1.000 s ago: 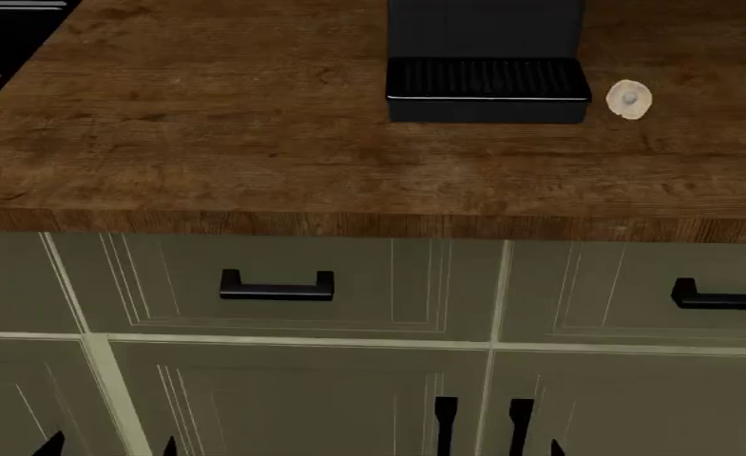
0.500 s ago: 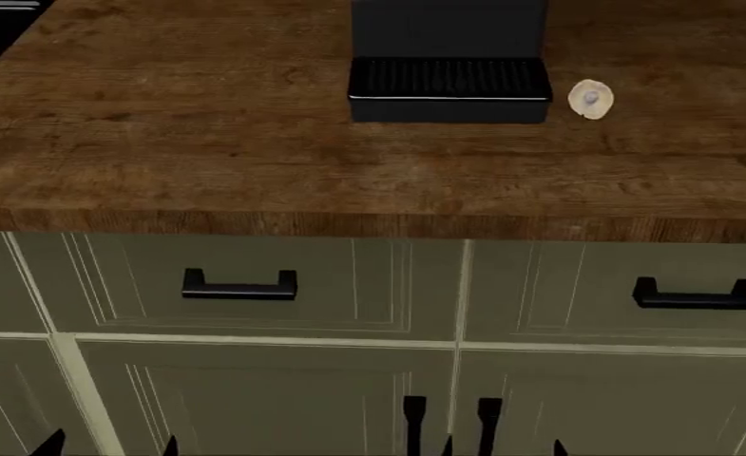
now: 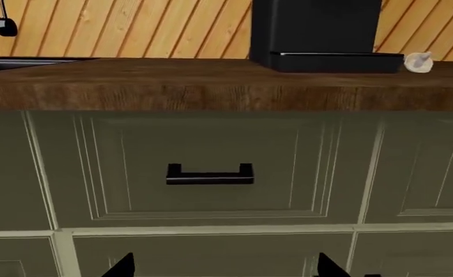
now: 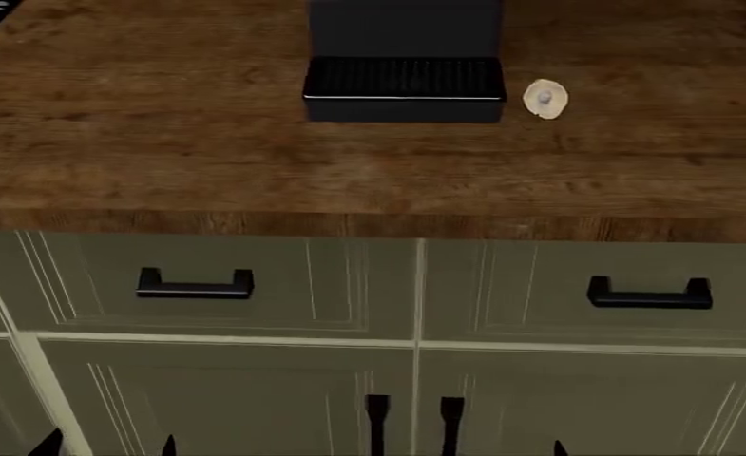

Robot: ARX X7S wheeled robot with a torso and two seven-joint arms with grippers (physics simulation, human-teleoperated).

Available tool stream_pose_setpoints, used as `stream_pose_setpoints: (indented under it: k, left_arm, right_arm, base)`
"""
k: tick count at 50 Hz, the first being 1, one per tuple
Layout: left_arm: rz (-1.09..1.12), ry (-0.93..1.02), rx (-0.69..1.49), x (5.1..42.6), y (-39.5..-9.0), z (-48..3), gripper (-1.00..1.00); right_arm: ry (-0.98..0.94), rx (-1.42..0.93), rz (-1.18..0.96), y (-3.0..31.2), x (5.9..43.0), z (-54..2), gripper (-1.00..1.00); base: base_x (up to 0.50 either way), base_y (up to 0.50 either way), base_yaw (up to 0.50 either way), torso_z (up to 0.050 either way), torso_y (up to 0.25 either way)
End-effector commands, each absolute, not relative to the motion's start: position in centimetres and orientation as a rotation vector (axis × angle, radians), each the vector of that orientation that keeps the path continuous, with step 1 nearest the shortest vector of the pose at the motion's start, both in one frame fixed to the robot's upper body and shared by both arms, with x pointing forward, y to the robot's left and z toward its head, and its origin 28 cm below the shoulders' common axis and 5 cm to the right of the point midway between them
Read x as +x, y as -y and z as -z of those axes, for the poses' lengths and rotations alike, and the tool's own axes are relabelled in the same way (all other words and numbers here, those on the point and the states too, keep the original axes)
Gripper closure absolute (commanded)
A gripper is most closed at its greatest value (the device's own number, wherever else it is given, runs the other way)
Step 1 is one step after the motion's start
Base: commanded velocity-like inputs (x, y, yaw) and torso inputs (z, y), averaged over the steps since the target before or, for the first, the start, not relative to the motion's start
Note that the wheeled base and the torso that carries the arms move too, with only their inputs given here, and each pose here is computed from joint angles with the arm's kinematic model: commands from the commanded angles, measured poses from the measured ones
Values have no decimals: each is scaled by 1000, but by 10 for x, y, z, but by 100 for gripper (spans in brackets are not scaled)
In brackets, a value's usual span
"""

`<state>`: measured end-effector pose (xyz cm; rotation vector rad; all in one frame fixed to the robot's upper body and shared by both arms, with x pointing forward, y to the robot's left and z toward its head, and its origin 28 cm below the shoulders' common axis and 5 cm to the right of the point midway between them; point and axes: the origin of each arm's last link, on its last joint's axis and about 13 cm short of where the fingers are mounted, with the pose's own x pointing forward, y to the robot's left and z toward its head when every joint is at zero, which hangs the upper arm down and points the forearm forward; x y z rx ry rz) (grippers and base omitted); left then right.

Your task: Open the right drawer.

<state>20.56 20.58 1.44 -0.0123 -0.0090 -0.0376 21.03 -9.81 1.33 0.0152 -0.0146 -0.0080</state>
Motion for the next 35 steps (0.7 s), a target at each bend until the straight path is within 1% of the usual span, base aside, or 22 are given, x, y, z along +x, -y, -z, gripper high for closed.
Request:
stream_pose_setpoints:
  k: [1, 31, 35]
  left_arm:
    - [33, 5, -5, 206, -206, -14, -100]
    - [39, 6, -5, 205, -206, -14, -100]
    - [39, -3, -33, 206, -207, -14, -100]
  right_arm:
    - [13, 12, 3, 97, 210, -14, -100]
    - [11, 17, 4, 98, 210, -14, -100]
    - [10, 19, 5, 98, 211, -14, -100]
  base:
    - [0, -156, 0, 0, 0]
    - [0, -151, 0, 0, 0]
    - [0, -153, 0, 0, 0]
